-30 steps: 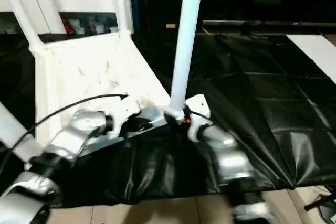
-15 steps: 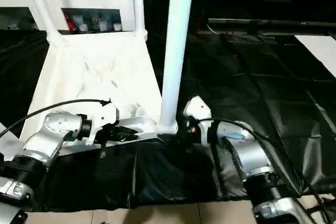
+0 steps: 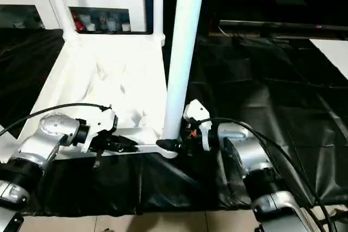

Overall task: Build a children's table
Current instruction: Rotate leg to tighten

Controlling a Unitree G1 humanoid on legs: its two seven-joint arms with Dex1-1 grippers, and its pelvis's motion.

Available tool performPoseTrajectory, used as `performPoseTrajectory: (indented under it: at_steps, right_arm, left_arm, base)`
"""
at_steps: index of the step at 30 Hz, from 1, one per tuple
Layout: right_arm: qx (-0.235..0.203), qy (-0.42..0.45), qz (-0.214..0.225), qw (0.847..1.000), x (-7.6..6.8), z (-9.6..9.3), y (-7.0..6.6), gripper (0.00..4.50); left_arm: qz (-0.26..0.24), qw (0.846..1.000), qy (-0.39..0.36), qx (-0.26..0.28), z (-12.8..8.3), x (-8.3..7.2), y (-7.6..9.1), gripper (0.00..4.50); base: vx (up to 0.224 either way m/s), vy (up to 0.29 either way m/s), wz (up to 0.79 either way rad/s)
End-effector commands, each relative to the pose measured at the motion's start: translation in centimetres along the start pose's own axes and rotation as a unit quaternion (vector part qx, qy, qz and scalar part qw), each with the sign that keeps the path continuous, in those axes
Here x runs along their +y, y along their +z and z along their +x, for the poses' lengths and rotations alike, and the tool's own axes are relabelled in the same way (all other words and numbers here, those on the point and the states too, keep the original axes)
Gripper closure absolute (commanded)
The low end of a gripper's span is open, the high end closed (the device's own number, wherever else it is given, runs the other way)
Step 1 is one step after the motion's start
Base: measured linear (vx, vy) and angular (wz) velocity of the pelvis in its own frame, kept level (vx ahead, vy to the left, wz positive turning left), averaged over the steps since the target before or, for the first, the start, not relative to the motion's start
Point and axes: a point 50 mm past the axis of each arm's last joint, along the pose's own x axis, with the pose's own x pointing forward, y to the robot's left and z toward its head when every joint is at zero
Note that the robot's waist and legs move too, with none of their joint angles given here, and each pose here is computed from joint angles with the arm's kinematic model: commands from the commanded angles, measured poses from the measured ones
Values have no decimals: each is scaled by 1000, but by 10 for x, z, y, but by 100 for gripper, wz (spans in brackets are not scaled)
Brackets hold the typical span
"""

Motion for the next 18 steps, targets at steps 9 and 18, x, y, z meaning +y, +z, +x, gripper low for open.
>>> performPoseTrajectory:
  at_steps: [9, 18]
  right_arm:
    - [16, 18, -25, 999, -2, 0, 2, 174]
    - [6, -21, -13, 1000, -1, 7, -5, 180]
  left_arm:
    - [-26, 999, -13, 31, -2, -1, -14, 450]
    - [-31, 999, 26, 25, 11, 4, -11, 450]
  base:
    - [0, 0, 0]
    - [0, 0, 0]
